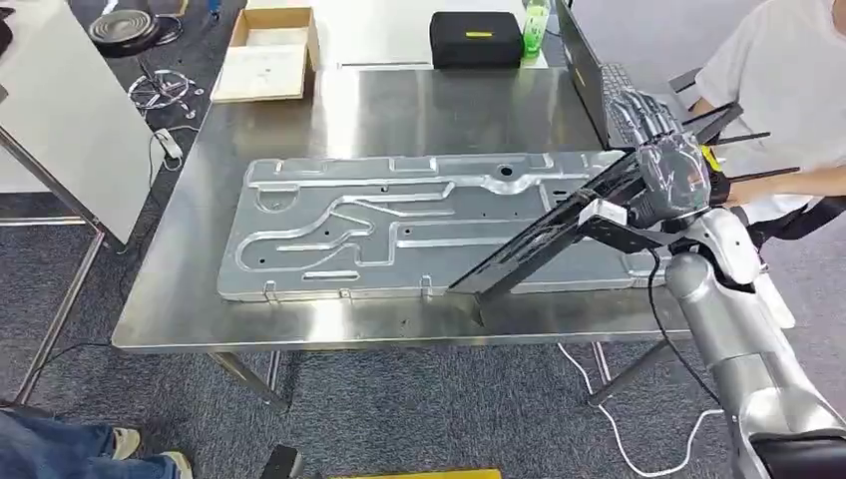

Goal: Take the parts from the cabinet and place them on the table.

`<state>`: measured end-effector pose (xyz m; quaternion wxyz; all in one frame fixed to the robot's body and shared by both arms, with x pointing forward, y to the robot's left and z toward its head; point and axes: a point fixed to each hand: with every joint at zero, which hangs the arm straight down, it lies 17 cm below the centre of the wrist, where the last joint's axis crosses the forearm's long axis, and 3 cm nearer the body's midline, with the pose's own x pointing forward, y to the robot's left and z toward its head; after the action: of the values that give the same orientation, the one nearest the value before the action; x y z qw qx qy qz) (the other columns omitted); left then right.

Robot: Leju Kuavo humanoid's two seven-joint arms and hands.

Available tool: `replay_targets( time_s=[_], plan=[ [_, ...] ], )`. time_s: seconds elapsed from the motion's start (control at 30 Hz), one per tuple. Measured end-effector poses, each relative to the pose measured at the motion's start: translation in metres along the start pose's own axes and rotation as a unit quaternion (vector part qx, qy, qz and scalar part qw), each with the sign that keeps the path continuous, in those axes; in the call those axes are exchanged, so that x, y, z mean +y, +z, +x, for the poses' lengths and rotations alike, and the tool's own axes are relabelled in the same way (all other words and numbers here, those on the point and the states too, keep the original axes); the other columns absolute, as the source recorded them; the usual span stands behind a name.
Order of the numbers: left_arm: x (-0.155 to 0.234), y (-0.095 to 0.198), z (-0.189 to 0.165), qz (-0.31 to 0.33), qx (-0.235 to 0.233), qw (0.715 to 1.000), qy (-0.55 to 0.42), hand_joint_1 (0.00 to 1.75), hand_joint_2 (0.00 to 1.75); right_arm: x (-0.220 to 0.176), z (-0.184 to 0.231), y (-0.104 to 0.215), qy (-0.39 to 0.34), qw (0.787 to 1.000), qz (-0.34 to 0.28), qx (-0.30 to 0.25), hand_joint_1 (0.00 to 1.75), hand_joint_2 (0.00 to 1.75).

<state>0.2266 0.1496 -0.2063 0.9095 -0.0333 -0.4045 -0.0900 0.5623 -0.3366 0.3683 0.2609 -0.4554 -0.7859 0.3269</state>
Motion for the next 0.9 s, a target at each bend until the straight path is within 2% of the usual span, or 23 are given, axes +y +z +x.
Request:
replay_targets(
  time_s=[0.47, 0.9],
  plan=[
    [-0.003, 0.001, 0.0, -0.008, -0.002, 1.0, -0.008, 0.0, 0.0, 0.004, 0.01, 0.004, -0.015, 1.0, 0.009, -0.014, 0.0, 0.0],
    [-0.013, 0.001, 0.003, -0.024, -0.007, 1.0, -0.009, 0.0, 0.0, 0.023, 0.029, 0.012, -0.053, 0.996, 0.054, -0.045, 0.0, 0.0]
  ],
)
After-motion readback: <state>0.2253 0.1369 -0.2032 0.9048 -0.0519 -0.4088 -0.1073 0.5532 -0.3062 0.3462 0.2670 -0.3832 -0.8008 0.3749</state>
